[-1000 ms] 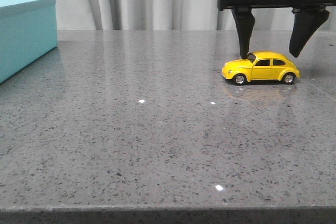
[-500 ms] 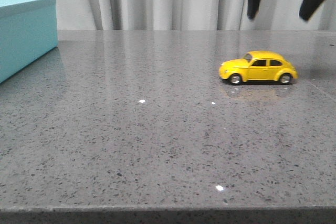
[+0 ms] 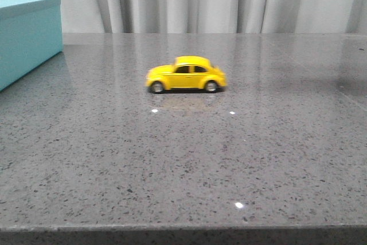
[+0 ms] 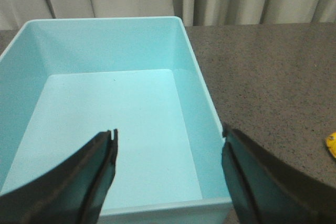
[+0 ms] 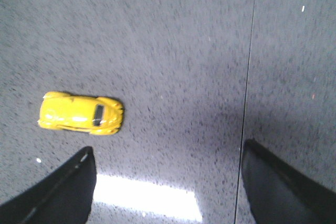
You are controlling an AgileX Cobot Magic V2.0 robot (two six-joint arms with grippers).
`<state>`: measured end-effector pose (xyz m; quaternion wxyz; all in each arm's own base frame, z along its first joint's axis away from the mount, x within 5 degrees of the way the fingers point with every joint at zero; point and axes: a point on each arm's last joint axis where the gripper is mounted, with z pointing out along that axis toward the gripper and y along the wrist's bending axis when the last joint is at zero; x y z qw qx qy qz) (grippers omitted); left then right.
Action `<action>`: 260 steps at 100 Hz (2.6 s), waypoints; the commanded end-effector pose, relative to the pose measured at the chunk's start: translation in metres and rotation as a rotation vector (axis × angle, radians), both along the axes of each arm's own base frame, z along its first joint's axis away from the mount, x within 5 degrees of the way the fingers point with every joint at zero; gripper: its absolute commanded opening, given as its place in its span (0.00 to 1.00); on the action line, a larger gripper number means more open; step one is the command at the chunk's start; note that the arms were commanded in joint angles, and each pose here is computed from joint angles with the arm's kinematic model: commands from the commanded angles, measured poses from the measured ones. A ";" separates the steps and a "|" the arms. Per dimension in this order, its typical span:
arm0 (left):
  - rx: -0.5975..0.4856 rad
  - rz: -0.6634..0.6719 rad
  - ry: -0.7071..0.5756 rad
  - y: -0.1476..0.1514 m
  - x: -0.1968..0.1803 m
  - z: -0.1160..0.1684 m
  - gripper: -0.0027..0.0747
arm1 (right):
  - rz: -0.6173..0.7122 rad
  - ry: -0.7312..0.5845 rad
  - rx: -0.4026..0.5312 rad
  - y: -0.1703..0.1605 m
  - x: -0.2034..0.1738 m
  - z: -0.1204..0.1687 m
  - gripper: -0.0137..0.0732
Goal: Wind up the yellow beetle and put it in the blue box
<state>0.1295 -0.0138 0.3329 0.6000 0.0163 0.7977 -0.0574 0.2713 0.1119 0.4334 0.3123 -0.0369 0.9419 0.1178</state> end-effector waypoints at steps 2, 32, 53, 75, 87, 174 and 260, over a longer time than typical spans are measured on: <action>0.029 -0.039 -0.072 -0.005 0.008 0.022 0.58 | 0.027 -0.176 0.037 -0.007 -0.018 0.029 0.81; 0.313 -0.272 0.042 -0.034 0.045 0.048 0.58 | 0.030 -0.258 0.066 -0.020 -0.050 0.005 0.81; 0.614 -0.533 0.199 -0.061 0.079 0.059 0.58 | 0.031 -0.258 0.074 -0.027 -0.067 -0.005 0.81; 0.681 -0.664 0.375 -0.084 0.120 0.062 0.58 | 0.033 -0.298 0.112 -0.029 -0.076 0.003 0.81; 0.671 -0.711 0.473 -0.097 0.148 0.054 0.58 | 0.033 -0.308 0.115 -0.030 -0.078 0.005 0.81; 0.955 -0.896 0.515 -0.172 0.193 -0.011 0.75 | 0.040 -0.272 0.102 -0.030 -0.081 0.002 0.81; 0.984 -0.923 0.638 -0.173 0.203 -0.039 0.49 | 0.040 -0.273 0.102 -0.030 -0.081 0.002 0.81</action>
